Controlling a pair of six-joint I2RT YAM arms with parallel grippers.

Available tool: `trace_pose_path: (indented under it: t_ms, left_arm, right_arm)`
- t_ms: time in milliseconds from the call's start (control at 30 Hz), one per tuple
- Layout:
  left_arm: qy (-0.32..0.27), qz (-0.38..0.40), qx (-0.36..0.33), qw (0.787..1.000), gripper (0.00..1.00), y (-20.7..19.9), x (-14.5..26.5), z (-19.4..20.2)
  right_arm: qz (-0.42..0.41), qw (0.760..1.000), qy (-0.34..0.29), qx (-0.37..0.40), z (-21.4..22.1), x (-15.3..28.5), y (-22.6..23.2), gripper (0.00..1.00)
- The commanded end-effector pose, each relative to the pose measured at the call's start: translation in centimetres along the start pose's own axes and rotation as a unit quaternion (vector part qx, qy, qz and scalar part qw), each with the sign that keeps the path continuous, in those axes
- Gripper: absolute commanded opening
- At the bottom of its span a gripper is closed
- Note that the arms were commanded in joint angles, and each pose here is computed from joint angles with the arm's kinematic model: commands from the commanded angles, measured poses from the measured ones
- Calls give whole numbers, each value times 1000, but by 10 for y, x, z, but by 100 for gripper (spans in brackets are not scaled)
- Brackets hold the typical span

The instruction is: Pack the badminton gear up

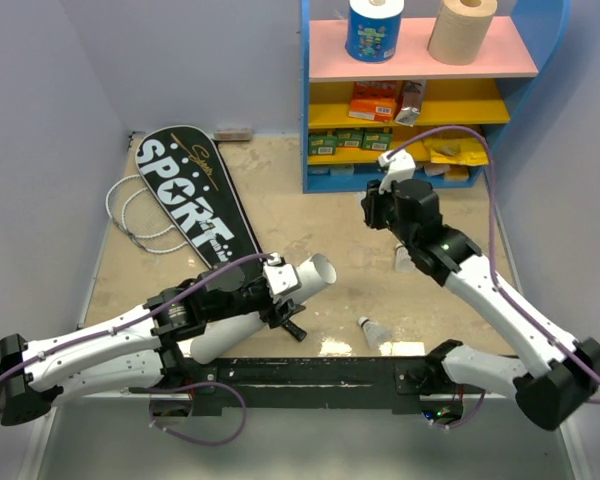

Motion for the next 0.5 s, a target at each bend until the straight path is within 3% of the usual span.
trace_pose_path:
  t_ms: [0,467]
  left_arm:
    - [-55,-28,62,996,0,3,-17,-25]
    - [-145,-74,91,982,0,26,-43,-40]
  right_arm:
    - [-97,994,-29,-45,-15,37,10,30]
    - [-306,941,-99,-101,-65,101,36,29]
Point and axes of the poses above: each gripper's point midway between its finger pads, its own x axis back along the fingers, its own y axis along the line the jaws close on, z = x × y, the point moved 10 cm from there along x, back along the fingers, and after that the axes turned 2 degrees about -x, right-handed, at the moved point
